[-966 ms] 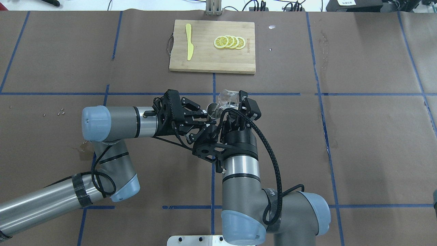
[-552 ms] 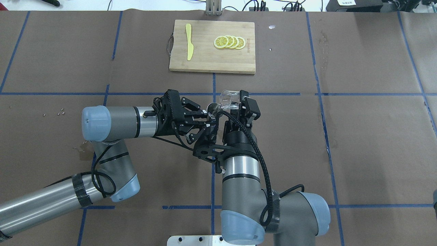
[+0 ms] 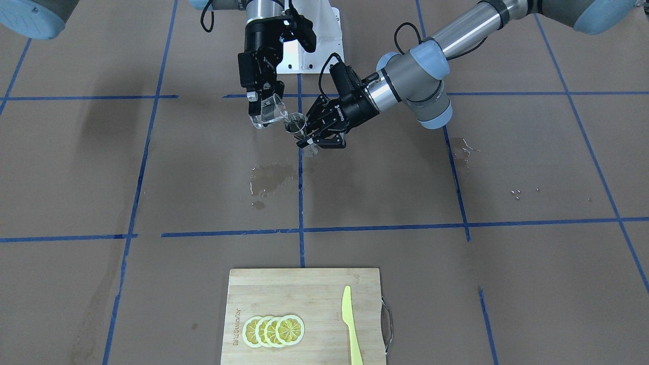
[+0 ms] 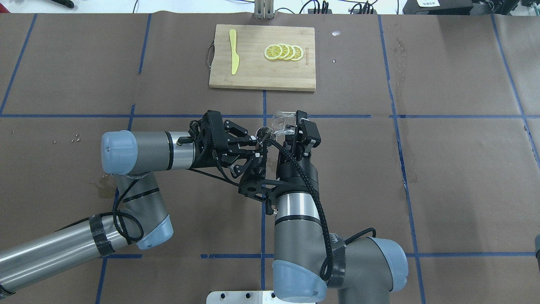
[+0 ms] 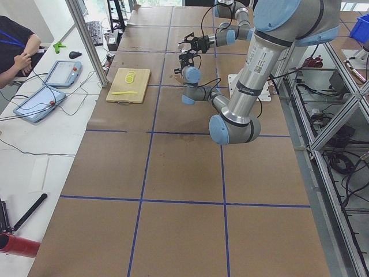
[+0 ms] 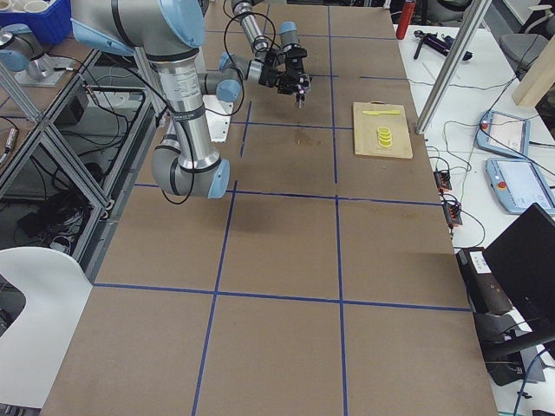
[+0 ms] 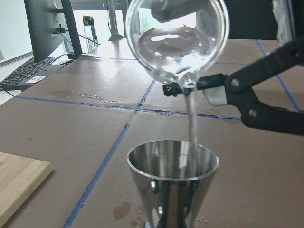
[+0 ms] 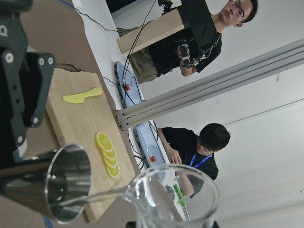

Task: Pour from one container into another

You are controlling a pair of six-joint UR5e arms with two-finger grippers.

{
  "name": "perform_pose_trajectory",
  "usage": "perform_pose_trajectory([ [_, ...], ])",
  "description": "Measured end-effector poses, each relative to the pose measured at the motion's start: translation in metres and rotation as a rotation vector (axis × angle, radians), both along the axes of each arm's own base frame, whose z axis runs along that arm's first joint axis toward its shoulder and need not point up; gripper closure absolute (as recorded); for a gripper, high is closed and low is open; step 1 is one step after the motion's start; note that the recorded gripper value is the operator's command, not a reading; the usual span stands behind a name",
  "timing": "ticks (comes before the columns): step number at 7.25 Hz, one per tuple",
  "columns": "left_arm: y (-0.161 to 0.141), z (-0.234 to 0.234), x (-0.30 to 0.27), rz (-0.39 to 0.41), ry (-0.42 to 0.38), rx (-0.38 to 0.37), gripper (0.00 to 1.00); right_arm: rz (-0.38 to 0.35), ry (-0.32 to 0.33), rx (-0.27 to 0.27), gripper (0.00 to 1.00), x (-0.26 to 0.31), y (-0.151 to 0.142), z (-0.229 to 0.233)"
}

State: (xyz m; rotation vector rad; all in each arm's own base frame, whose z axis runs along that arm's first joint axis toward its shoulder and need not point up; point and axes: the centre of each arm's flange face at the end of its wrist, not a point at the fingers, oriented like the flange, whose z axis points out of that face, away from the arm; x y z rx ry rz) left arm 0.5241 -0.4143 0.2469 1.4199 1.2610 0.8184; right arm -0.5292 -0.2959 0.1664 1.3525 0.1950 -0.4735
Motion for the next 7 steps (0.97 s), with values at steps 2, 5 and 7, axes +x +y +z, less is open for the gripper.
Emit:
perform_pose_trajectory([
  [2,0.0,0.0,0.0,0.0,0.0,0.0,1.0,-0.001,0.003,0.001,1.0,-0.0001,0.0001,-0.0008],
  [5,0.0,-0.0005,-0.0001,0.0,0.001,0.0,1.0,-0.001,0.001,0.001,1.0,0.0002,0.0001,-0.0012],
  [7,0.0001,0.0,-0.0001,0.0,0.0,0.0,1.0,-0.002,-0.012,0.002,1.0,0.0009,0.0003,-0.0074],
])
